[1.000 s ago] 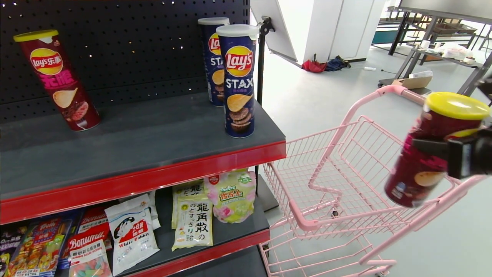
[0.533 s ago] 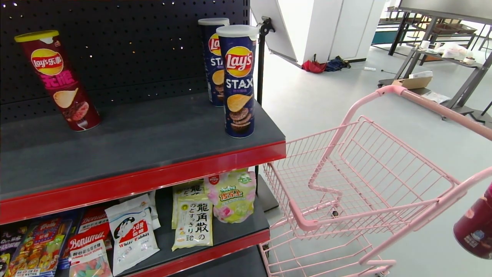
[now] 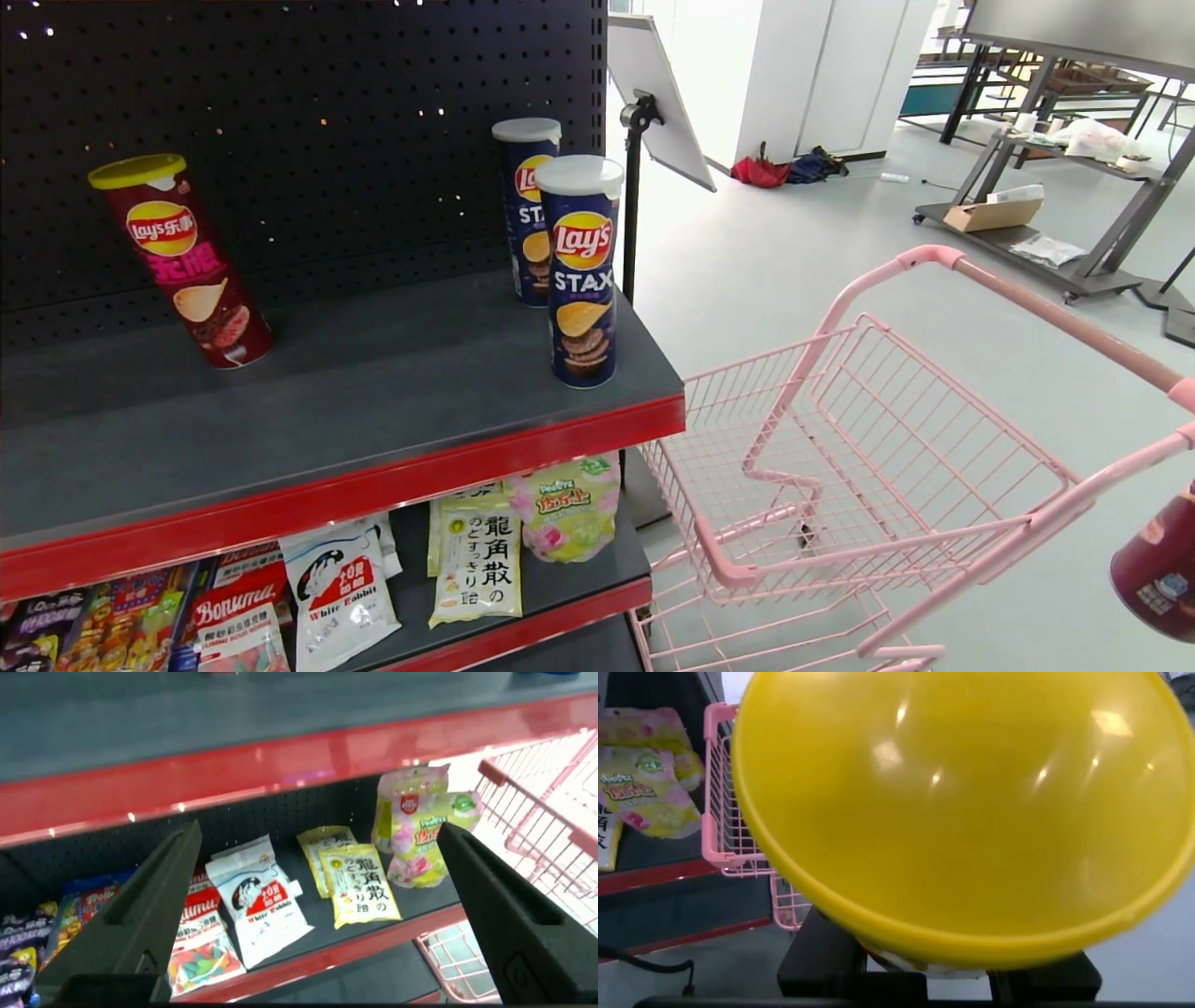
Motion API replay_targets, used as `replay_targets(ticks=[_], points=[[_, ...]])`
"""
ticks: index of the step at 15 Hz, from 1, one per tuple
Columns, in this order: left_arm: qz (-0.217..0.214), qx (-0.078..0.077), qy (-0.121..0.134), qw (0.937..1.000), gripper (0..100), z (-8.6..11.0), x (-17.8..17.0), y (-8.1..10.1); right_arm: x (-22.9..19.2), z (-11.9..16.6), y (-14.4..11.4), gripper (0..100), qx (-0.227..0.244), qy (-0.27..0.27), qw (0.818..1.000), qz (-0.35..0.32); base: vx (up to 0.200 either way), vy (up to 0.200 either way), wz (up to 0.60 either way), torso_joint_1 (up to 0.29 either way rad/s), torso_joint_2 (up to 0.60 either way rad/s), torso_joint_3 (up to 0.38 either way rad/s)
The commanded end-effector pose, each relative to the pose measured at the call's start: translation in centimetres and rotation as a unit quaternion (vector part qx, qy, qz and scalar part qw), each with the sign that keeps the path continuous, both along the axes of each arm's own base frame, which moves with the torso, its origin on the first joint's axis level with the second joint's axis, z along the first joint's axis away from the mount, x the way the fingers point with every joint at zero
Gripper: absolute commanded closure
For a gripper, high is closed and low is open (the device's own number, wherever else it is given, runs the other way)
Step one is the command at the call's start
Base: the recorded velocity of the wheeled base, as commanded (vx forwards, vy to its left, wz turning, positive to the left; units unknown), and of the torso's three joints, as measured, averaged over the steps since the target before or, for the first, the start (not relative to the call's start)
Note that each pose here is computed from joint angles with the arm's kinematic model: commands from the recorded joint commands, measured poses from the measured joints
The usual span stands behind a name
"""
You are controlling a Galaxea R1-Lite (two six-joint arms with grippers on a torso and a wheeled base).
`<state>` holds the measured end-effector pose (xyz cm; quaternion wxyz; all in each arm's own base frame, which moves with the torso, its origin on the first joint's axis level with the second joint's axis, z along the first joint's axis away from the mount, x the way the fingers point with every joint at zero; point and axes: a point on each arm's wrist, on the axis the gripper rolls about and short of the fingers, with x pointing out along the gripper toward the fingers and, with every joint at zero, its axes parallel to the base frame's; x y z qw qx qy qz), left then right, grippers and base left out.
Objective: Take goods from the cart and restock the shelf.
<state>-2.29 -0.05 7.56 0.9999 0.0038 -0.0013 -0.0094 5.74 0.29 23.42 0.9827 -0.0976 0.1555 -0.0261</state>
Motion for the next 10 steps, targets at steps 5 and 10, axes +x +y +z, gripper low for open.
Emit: replay_targets(ticks=[5,10], points=[[0.0,0.0,0.001,1.0,0,0.0,0.01,0.0,0.4,-0.07,0.1,100,0.002,0.009,1.0,0.01,0.0,0.0,0.0,0.183,-0.45,-0.275],[0.0,-0.001,0.001,1.0,0,0.0,0.01,0.0,0.8,-0.31,0.15,100,-0.002,0.019,1.0,0.012,0.0,0.0,0.0,0.157,-0.37,-0.217]])
